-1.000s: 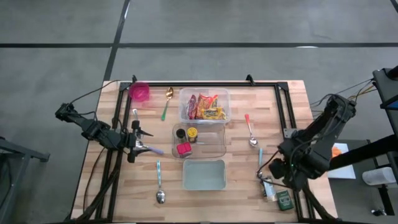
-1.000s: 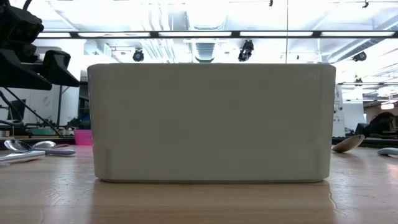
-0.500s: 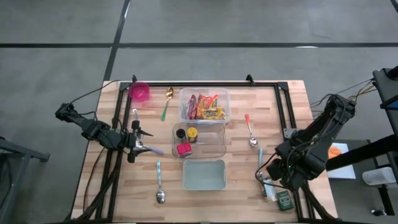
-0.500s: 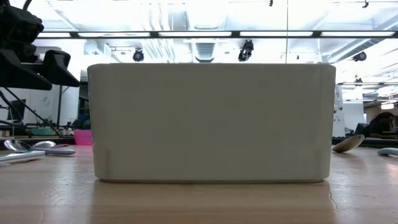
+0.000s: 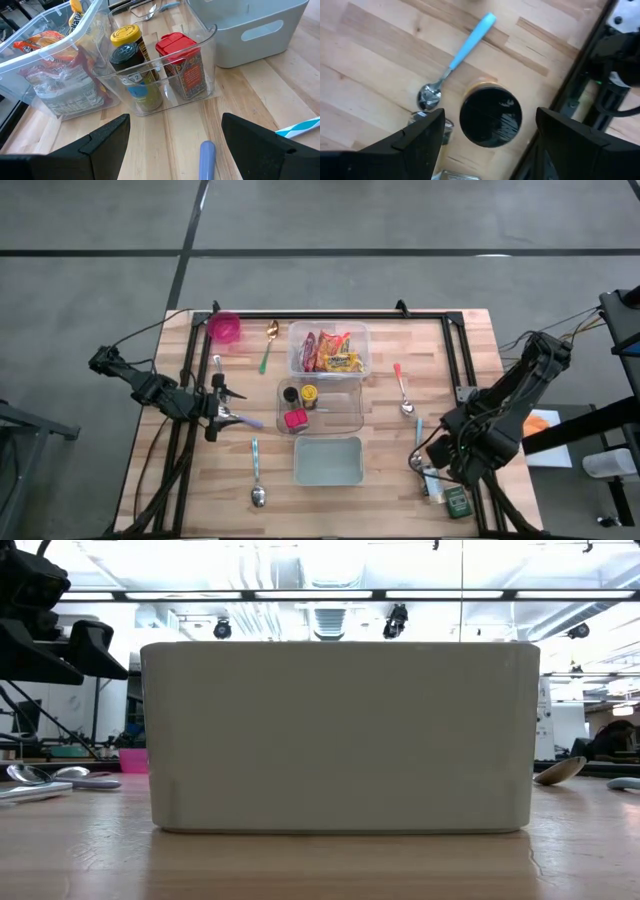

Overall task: Pick & Place Food Item
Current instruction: Put the orange spice bottle into the transparent bin

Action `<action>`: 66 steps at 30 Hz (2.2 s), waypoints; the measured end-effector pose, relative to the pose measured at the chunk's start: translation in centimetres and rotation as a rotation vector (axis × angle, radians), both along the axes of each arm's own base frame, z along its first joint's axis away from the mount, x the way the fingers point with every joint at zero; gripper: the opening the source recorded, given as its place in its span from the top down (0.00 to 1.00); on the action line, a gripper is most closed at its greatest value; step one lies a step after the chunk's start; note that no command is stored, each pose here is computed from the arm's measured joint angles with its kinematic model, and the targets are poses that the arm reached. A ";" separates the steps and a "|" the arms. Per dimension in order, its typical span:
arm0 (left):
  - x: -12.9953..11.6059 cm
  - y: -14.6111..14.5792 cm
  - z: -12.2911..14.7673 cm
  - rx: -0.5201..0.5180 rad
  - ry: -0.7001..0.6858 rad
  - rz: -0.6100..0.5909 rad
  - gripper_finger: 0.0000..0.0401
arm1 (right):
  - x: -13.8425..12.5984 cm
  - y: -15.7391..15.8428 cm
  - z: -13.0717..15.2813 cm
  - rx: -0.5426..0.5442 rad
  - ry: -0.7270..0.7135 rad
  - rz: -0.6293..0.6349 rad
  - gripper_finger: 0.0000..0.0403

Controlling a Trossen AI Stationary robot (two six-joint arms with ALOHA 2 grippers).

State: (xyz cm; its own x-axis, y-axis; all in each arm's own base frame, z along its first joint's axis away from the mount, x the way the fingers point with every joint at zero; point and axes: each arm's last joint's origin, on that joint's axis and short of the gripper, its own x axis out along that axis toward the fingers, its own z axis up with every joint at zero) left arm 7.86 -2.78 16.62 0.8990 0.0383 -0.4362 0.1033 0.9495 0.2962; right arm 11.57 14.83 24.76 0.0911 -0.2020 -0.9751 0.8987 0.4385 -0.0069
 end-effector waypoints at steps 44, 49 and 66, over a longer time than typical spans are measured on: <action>0.0 0.0 0.0 0.000 0.000 0.000 0.21 | 0.0 -0.1 -2.9 0.017 -0.024 0.000 0.50; 0.0 0.0 0.0 0.000 0.000 0.000 0.21 | 0.0 -0.1 -2.9 0.017 -0.024 0.000 0.48; 0.0 0.0 0.0 0.000 0.000 0.000 0.21 | 0.0 -0.1 -2.6 0.029 -0.029 0.004 0.47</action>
